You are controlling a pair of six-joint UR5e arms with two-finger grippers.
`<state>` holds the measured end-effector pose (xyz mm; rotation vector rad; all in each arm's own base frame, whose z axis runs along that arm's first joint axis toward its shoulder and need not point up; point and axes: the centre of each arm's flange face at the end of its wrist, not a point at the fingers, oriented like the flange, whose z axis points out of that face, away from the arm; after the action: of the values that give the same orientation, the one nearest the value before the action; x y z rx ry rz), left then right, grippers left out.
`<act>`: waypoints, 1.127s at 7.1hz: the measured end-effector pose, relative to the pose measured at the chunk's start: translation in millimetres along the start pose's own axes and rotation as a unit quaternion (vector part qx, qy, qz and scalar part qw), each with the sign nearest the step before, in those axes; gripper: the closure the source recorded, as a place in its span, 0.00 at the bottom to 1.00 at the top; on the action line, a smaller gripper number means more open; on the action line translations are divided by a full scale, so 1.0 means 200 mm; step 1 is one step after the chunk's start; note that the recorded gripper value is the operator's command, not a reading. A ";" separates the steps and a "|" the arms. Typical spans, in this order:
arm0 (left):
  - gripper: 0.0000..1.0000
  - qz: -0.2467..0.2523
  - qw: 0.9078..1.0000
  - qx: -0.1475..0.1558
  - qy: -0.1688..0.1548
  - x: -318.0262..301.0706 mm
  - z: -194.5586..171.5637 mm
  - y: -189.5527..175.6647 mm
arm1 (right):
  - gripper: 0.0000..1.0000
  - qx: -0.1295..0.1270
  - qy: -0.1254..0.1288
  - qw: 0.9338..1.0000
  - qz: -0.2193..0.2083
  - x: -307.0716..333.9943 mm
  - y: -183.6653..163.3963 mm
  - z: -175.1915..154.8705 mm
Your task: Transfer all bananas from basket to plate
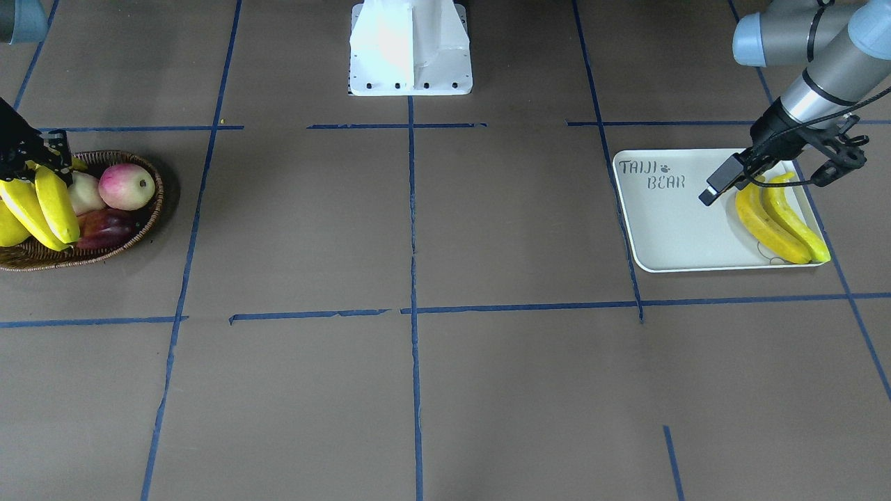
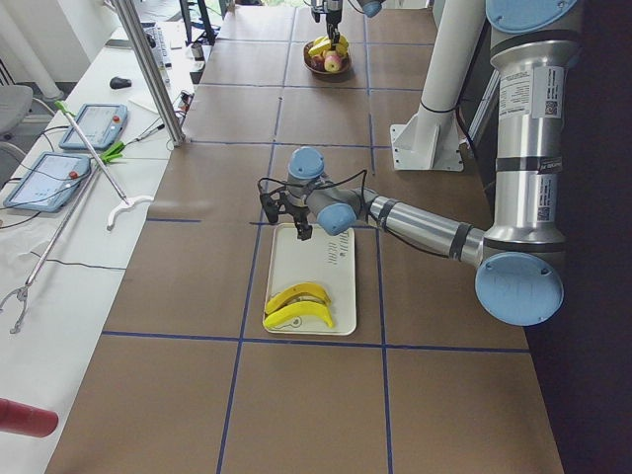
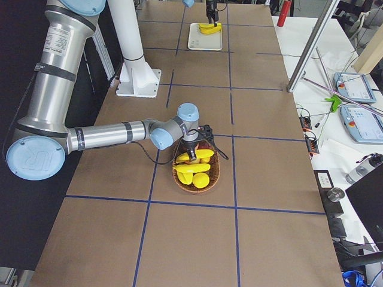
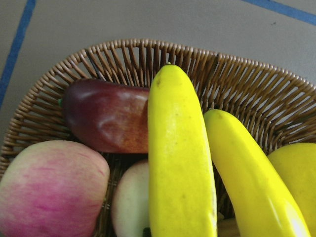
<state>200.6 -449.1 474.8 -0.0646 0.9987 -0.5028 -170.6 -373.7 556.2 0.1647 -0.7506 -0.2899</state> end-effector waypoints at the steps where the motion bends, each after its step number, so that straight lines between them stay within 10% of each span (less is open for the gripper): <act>1: 0.00 0.001 1.000 0.000 0.001 0.00 0.00 0.00 | 0.85 0.010 -0.011 1.000 -0.003 -0.04 -0.02 -0.07; 5: 0.00 0.057 0.997 -0.010 0.056 0.18 0.01 0.12 | 0.94 0.041 -0.117 0.992 -0.009 -0.31 -0.25 -0.35; 8: 0.00 0.075 0.990 -0.030 0.117 0.60 0.00 0.25 | 0.97 0.043 -0.210 0.974 0.070 -1.02 -0.62 -0.48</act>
<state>272.3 -456.5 366.3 0.0159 1.2383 -0.3472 -270.1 -422.5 323.3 0.1323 -1.1897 -0.1589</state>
